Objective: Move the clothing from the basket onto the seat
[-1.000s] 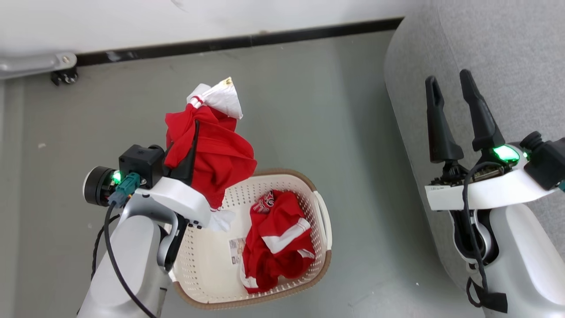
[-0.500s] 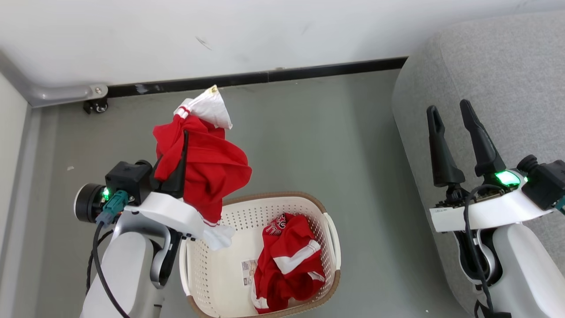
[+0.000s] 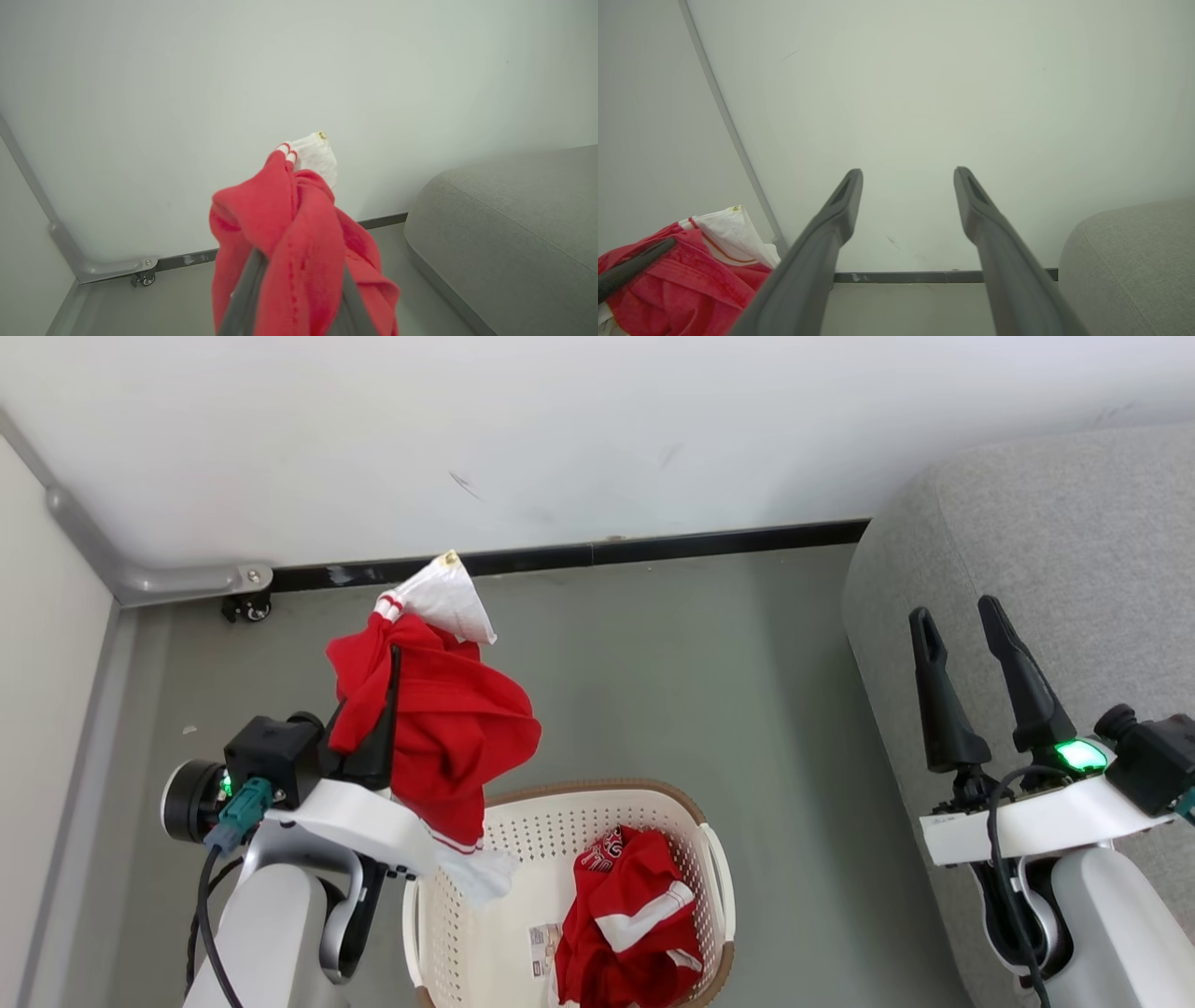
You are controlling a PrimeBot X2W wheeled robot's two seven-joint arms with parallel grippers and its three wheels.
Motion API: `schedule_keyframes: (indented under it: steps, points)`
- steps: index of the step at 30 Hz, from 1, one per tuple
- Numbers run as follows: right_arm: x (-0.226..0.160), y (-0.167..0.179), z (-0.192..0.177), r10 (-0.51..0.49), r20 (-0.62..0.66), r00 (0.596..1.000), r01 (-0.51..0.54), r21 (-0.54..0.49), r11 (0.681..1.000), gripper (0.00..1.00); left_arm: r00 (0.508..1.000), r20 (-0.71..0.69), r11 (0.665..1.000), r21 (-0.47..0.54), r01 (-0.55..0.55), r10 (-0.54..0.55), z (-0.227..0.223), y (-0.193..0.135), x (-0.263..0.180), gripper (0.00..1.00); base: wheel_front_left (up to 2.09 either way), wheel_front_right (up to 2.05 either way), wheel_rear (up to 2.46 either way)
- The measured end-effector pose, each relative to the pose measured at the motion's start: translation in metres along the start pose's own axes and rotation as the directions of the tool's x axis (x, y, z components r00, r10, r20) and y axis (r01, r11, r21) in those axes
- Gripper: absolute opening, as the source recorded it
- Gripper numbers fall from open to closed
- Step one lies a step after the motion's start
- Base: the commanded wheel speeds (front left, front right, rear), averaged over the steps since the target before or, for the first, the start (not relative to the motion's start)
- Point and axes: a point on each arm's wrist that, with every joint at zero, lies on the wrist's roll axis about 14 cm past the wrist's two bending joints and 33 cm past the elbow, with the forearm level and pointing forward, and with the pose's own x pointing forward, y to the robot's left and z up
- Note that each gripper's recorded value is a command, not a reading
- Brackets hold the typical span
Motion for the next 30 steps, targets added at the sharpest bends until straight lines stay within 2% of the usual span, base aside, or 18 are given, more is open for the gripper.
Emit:
schedule_keyframes:
  steps: [24,30]
  points:
    - [-0.016,0.006,0.003,0.013,0.002,1.000,-0.013,0.000,1.000,1.00,0.999,0.023,1.000,-0.006,-0.025,0.025,0.012,0.001,-0.022,0.00,0.00,0.00,0.00]
    - [-0.016,0.019,-0.004,0.060,-0.023,0.998,-0.061,-0.007,0.998,1.00,1.000,0.028,1.000,0.011,-0.012,0.012,0.015,0.001,-0.021,0.00,0.00,0.00,0.00]
